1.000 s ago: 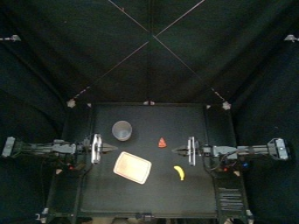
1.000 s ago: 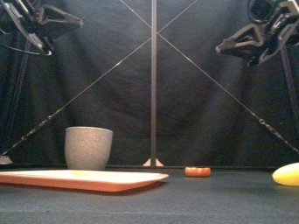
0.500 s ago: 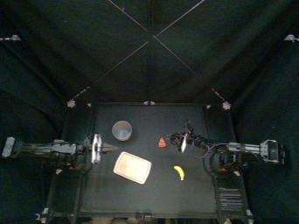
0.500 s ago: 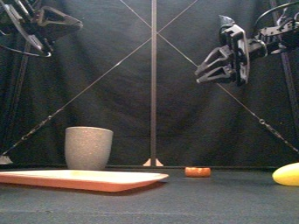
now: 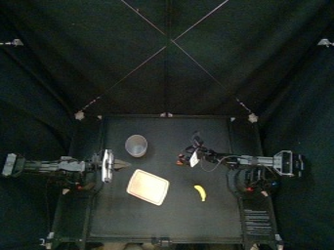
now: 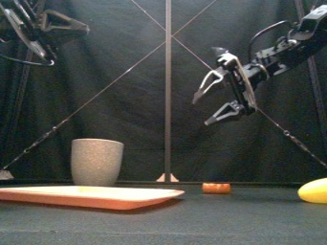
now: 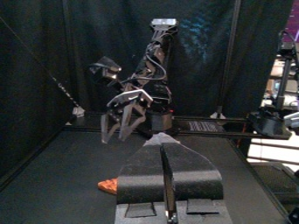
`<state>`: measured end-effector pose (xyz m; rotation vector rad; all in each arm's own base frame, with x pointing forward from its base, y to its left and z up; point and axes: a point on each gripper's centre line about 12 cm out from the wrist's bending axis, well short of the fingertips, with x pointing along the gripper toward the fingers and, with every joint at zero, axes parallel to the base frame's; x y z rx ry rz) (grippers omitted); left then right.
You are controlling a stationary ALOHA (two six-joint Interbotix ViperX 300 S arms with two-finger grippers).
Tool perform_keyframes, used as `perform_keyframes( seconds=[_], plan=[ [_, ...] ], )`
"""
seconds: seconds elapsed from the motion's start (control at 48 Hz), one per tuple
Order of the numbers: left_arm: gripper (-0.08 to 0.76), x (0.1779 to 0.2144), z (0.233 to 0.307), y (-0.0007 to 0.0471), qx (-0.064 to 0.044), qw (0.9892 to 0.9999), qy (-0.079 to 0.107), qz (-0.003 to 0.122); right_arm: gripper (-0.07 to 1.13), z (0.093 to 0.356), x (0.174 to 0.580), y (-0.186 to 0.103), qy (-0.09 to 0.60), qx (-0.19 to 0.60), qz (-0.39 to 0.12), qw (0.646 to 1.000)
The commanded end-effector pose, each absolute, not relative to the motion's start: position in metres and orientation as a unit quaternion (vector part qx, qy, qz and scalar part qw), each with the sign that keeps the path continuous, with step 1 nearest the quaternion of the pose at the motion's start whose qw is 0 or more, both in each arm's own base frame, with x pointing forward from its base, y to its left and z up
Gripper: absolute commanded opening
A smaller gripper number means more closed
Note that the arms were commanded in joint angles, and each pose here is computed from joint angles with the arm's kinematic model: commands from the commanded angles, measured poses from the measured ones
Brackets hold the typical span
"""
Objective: Pick the pie then place it on the pink plate
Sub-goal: Pick the pie
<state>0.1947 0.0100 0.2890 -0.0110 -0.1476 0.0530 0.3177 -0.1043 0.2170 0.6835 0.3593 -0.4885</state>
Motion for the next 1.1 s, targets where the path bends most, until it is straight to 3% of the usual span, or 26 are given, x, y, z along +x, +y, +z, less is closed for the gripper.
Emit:
perform_keyframes(
  seconds=[0.021, 0.229, 0.417, 0.667, 0.896, 1.104],
  plan=[
    [0.028, 0.1957, 0.2919, 0.012, -0.006, 0.9962, -0.081, 0.031, 1.03, 0.222, 0.328, -0.118, 0.188, 0.369, -0.243, 0.877],
    [0.028, 0.1955, 0.2906, 0.0123, -0.006, 0.9963, -0.079, 0.032, 1.03, 0.207, 0.336, -0.143, 0.286, 0.425, -0.237, 0.826],
    [0.028, 0.1954, 0.2898, 0.0126, -0.006, 0.9964, -0.078, 0.033, 1.02, 0.178, 0.329, -0.156, 0.385, 0.454, -0.237, 0.768],
    [0.028, 0.1945, 0.2836, 0.0127, -0.009, 0.9969, -0.07, 0.033, 1.02, 0.16, 0.309, -0.172, 0.444, 0.47, -0.342, 0.682],
    [0.028, 0.1938, 0.2798, 0.0137, -0.016, 0.997, -0.066, 0.037, 1.02, 0.169, 0.331, -0.152, 0.441, 0.415, -0.406, 0.684],
    [0.028, 0.1936, 0.2792, 0.0142, -0.021, 0.9969, -0.065, 0.039, 1.02, 0.156, 0.356, -0.134, 0.448, 0.427, -0.4, 0.676]
  ],
)
